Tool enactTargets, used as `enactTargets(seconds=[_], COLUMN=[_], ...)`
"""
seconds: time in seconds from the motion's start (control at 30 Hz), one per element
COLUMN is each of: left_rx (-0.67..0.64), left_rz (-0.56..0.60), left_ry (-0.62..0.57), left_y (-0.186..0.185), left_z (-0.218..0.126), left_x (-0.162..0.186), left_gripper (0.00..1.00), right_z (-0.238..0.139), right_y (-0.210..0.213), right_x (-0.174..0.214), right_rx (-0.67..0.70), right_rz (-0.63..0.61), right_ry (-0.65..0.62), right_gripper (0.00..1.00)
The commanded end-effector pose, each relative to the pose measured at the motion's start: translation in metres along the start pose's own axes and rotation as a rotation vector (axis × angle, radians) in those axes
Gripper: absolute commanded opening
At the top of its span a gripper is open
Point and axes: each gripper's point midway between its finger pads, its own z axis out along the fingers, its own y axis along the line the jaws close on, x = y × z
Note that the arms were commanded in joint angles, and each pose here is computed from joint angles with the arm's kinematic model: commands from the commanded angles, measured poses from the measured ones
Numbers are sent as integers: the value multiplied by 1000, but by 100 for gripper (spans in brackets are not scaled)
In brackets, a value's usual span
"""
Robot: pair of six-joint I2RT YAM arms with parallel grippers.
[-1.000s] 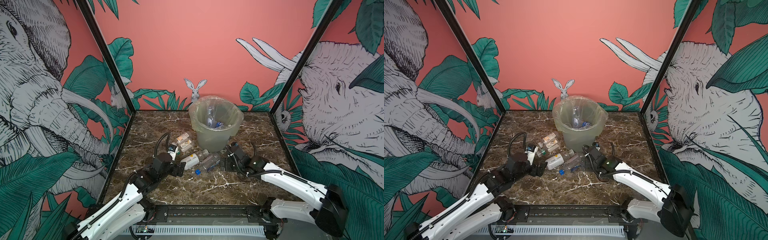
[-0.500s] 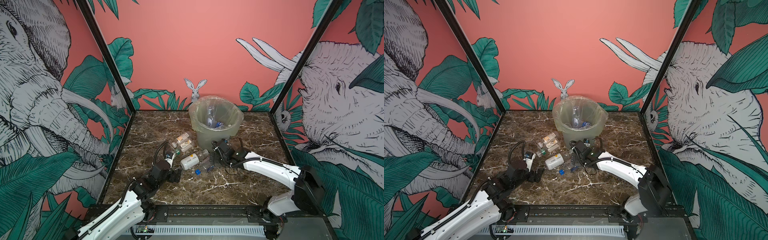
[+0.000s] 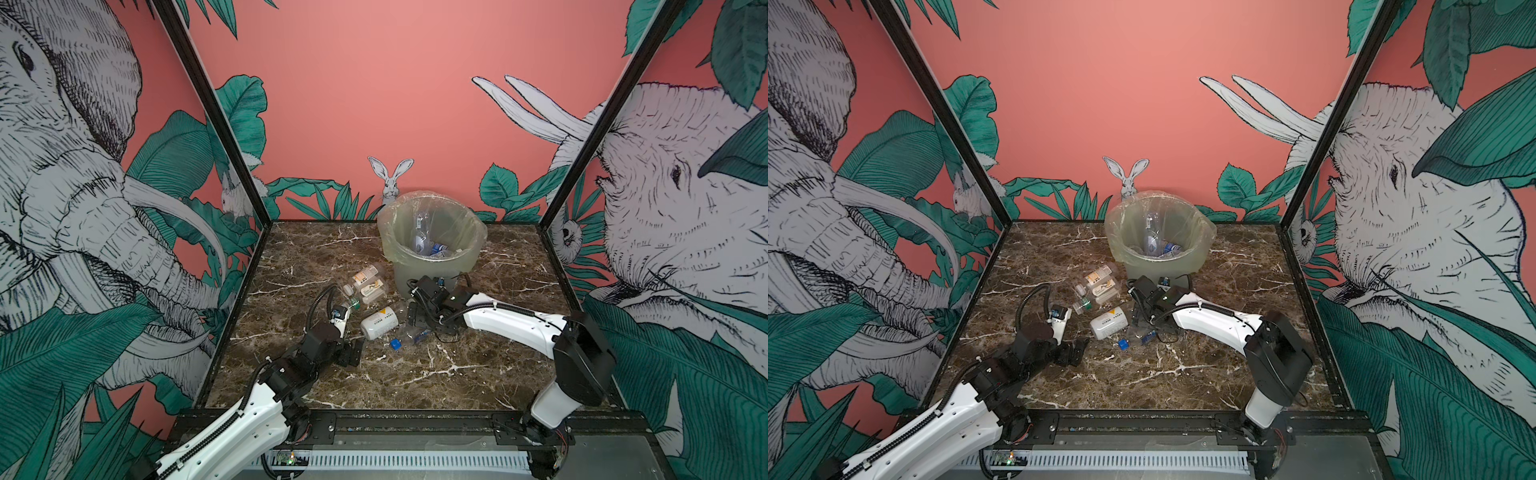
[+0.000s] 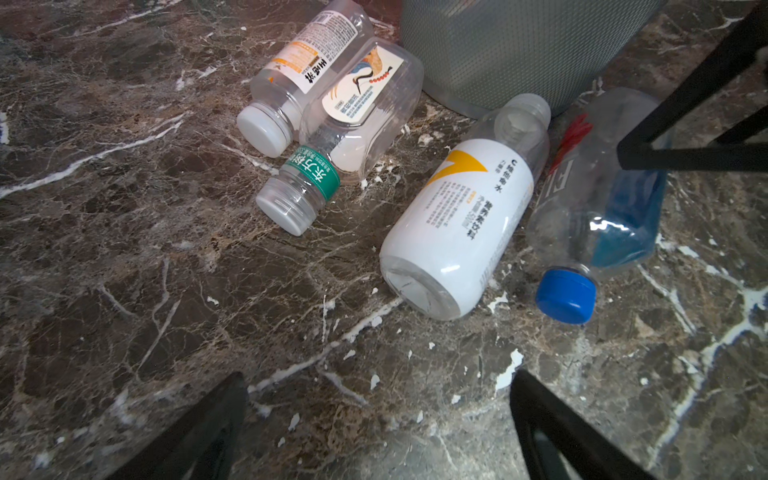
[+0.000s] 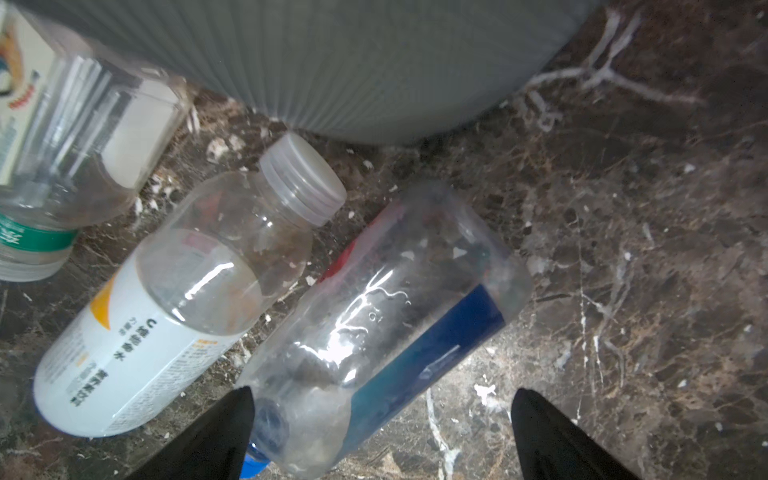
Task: Throw the plastic bottles in the bin
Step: 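Move the right gripper over the clear red-and-blue-labelled bottle and lower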
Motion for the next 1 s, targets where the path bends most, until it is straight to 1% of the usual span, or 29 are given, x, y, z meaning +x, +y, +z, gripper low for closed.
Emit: enactTargets(seconds=[0.0,0.2,0.37,0.6,0.77,0.97], left_rx=[11,17,18,14,13,14], left_rz=[5,7,7,6,6,6], left_ry=[-15,-13,-12,-13,-11,-10], left_y=[-1,-2,-3,-2,-2,-2], left_z=[0,1,1,1,1,1], left_x=[1,1,1,1,1,1], left_gripper=[100,99,100,100,100,99], right_z=[3,3,9,19,20,12], right_y=[3,6,3,-4,-20,-46], right_x=[4,-3,1,9,17,25], right_rx=[11,48,95,121,162,216], right_rz=[50,26,-12,-24,-43,-73], right_ry=[25,6,33,58,71,71], right_gripper=[99,99,99,100,99,98])
